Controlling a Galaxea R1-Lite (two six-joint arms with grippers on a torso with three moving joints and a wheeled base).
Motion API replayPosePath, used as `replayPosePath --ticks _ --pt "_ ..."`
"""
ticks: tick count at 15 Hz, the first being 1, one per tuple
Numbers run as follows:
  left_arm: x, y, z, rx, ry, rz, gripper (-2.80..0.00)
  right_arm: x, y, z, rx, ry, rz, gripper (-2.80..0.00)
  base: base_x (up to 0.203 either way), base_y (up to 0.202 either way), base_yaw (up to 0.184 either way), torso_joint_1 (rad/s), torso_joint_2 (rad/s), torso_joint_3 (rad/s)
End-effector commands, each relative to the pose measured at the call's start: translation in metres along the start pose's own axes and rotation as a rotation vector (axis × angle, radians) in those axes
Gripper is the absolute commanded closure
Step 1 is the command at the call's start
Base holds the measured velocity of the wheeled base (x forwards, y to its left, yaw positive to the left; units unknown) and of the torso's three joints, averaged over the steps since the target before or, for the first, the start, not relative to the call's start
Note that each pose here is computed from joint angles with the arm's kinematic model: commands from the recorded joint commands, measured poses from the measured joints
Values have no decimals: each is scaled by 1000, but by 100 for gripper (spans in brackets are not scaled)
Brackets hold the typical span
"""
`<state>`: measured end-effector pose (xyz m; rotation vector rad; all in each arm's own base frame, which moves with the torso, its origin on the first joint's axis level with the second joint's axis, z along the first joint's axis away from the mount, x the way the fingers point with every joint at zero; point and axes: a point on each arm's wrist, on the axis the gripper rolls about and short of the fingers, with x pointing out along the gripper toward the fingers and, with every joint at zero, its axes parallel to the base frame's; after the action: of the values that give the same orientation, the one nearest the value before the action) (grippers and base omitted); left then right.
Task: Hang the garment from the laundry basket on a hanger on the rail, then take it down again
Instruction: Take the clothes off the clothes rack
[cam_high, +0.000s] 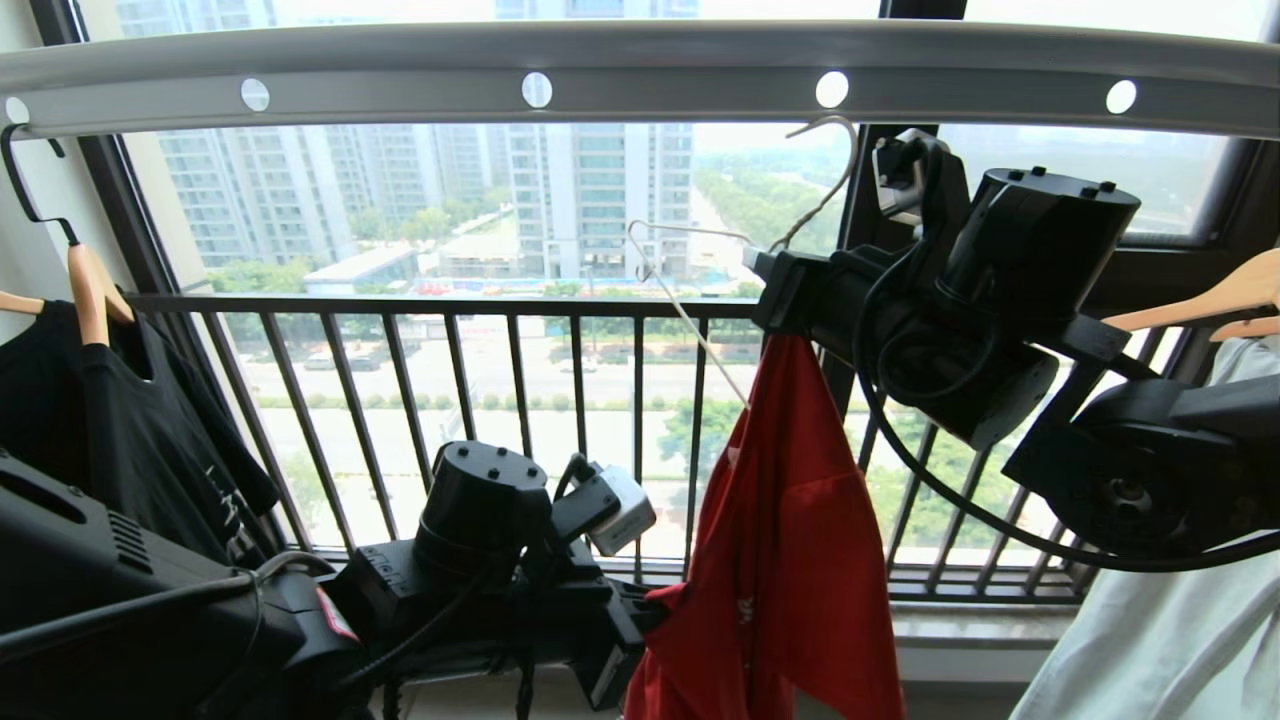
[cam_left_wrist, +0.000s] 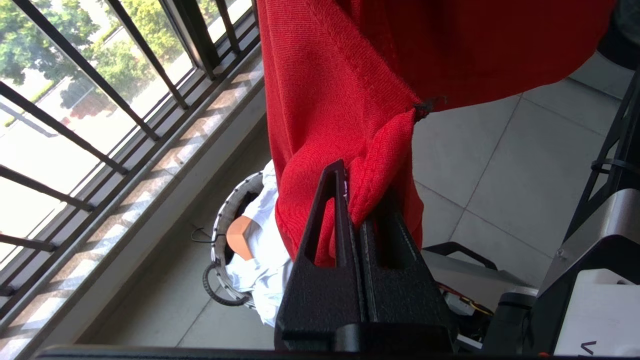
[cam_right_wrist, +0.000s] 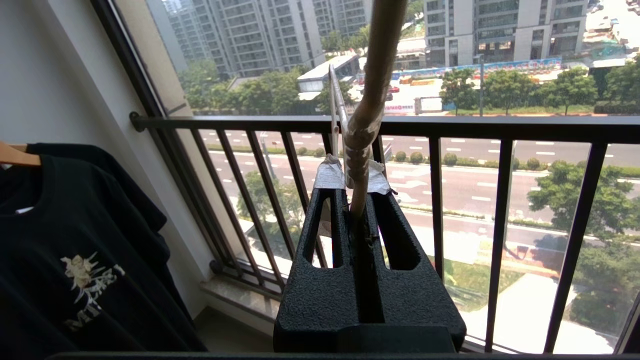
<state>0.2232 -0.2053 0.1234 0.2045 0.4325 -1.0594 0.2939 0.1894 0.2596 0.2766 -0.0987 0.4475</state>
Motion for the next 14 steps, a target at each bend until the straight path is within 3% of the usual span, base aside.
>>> replayPosePath --ticks 1,4,6,9,11,14 --pt "11 23 6 -55 -18 102 0 1 0 -1 2 -1 1 0 0 0 0 0 0 0" --pt "12 72 18 -149 -78 285 0 0 0 -2 -1 5 0 0 0 0 0 0 0 0" --pt "17 90 21 -175 -88 415 0 -1 -2 -8 -5 26 -1 0 0 0 0 0 0 0" --pt "39 99 17 -255 -85 470 0 3 -5 -20 -10 60 0 0 0 0 0 0 0 0" --pt "51 106 20 -301 -109 577 0 8 -7 -25 2 38 23 0 0 0 0 0 0 0" --pt "48 90 21 -289 -96 543 0 18 -5 -29 33 -49 45 0 0 0 0 0 0 0"
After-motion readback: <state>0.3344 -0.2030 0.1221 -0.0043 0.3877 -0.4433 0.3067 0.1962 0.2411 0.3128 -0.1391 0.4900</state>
